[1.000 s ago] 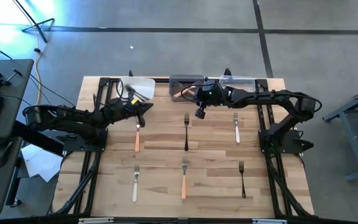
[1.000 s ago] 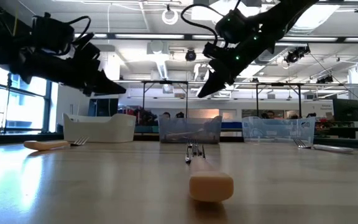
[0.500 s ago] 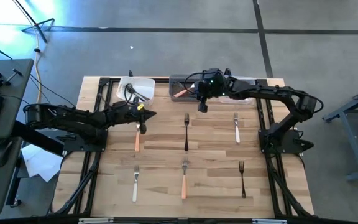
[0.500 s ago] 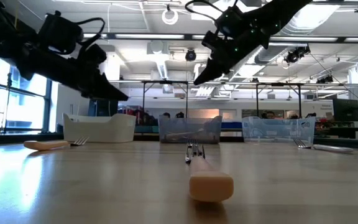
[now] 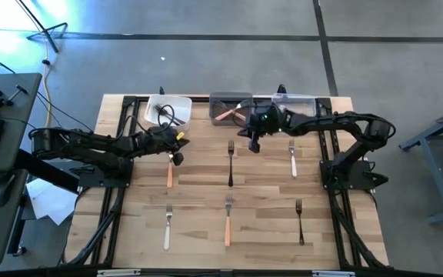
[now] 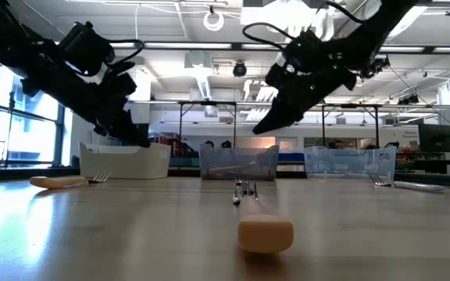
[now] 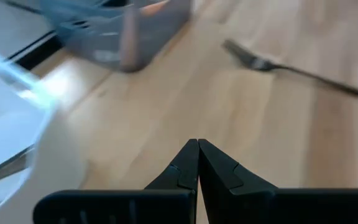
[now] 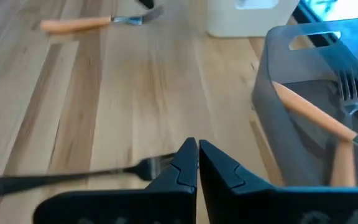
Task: Sort silverware by color (type)
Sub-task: Put the top orange fork into the black bin
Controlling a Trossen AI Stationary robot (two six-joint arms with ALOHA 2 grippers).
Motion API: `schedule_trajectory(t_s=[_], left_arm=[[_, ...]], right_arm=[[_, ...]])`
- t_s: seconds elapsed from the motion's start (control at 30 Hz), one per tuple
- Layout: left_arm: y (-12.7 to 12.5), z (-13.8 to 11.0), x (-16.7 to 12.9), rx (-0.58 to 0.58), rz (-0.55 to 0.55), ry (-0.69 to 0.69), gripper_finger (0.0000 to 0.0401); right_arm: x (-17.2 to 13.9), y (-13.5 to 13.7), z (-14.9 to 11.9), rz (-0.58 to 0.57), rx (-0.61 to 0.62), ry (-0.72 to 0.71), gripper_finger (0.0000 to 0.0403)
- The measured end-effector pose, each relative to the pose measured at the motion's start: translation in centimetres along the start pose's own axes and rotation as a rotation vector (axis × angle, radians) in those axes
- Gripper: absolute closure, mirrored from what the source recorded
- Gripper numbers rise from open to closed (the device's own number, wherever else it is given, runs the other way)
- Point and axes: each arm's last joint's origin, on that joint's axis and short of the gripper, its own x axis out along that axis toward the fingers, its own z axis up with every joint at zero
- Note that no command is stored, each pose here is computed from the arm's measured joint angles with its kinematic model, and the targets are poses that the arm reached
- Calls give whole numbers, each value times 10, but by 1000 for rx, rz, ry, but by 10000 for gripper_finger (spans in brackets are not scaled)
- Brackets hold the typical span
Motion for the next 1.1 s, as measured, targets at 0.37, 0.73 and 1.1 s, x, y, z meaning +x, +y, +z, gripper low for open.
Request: schedule_trajectory(t_s=[0.37,0.73,1.1], left_arm=[[-6,40,3,124,-85,-51,375],[-17,49,0,-19,16,-148,398],[-37,52,-4,-20,40,14,400]], right_arm=[[6,21,-11,-115,39,-57,403],[-4,7,66,-132,-140,-71,403],[0,19,13,41,-162,-314,403]])
